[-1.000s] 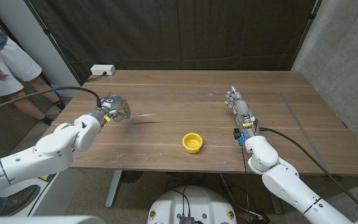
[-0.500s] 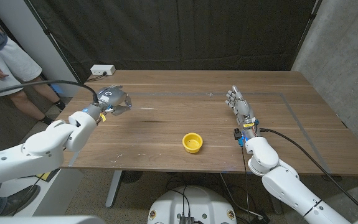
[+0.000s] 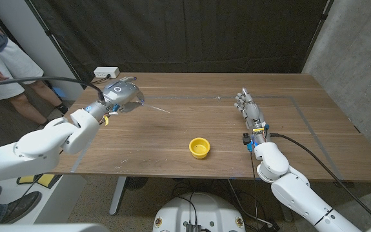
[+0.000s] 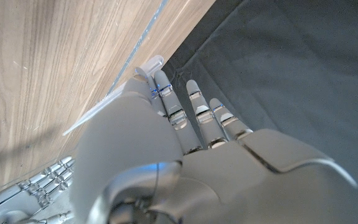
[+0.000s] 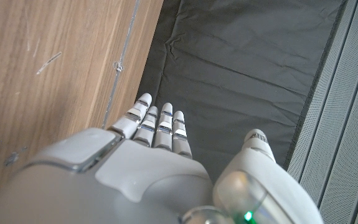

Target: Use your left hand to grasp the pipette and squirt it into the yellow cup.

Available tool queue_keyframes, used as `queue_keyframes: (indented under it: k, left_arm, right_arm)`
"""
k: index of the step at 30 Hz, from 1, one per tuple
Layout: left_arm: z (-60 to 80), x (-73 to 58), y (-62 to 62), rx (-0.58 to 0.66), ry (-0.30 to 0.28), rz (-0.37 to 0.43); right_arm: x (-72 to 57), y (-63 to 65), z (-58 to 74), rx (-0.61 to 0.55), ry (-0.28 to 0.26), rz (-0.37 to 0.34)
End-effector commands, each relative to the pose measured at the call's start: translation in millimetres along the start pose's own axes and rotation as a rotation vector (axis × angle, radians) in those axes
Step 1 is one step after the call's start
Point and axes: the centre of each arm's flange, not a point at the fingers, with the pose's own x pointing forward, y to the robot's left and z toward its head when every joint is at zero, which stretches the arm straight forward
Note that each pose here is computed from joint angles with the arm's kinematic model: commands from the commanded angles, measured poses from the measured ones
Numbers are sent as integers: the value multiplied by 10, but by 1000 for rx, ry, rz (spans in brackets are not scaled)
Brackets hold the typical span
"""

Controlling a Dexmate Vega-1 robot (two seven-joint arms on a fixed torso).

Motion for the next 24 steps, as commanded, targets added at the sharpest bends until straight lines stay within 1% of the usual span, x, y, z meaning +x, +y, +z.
queue_keyframes:
  k: [1,16,24]
  left_arm:
    - [103,65,231,58,-102,92]
    - [224,137,434,160,-242,184]
    - [322,203,468,244,-307,211]
  right_arm:
    - [-2,-20,-40,6,-5,-16]
    - [-18,-26,-76,24,-19,-38]
    - [-22,-28,-79,24,-20,-42]
